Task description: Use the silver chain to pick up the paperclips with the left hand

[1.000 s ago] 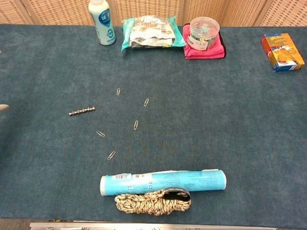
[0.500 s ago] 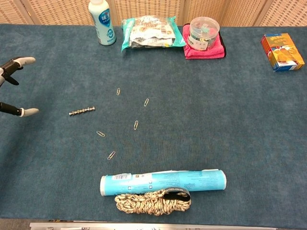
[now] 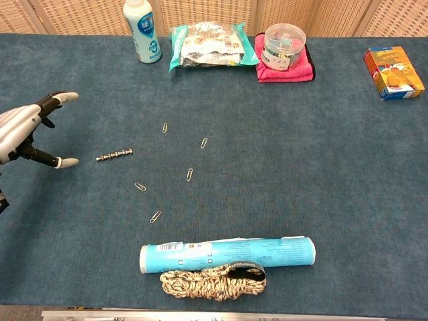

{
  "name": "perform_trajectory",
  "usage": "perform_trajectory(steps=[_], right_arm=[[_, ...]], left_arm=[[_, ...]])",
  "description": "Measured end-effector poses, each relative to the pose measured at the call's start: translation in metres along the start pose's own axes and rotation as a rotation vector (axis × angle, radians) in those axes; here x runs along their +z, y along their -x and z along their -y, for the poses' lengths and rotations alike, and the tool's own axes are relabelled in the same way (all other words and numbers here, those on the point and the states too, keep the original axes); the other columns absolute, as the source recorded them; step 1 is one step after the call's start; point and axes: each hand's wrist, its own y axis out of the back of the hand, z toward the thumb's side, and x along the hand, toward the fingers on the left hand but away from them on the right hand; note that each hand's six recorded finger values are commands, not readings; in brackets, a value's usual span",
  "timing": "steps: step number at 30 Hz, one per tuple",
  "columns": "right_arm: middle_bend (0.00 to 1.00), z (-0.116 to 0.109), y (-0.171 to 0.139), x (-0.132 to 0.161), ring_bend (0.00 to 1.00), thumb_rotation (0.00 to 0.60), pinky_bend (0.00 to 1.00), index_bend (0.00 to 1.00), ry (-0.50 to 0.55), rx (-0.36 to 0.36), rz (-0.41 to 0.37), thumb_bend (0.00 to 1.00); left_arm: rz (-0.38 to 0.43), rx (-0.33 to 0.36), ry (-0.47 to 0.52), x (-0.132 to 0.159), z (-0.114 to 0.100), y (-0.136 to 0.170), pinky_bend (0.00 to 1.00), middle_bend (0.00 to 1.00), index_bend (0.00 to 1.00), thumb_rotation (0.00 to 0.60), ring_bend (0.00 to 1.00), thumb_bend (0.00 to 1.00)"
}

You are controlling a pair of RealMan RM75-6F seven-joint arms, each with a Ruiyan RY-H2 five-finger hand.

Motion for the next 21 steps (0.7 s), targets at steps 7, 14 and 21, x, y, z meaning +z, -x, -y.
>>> perform_trajectory(steps=[7,14,21], right_arm=[[0.00,0.004,0.000,0.000,0.05,0.600,0.35,0.00,-0.003,0.032,-0.005,0.00],[0.00,0.007,0.001,0.002,0.03,0.600,0.25,0.00,0.018,0.039,-0.019,0.00],[0.00,0.006,0.001,0.001,0.03,0.600,0.23,0.00,0.030,0.023,-0.022,0.00]], left_arm=[[0.007,-0.016,0.005,0.003,0.006,-0.004,0.27,0.06,0.00,0.600,0.11,0.00],[0.013,-0.019,0.010,0.007,0.010,-0.010,0.27,0.05,0.00,0.600,0.11,0.00],[-0.009,-0.012,0.027,0.006,0.016,-0.019,0.26,0.01,0.00,0.600,0.09,0.00]])
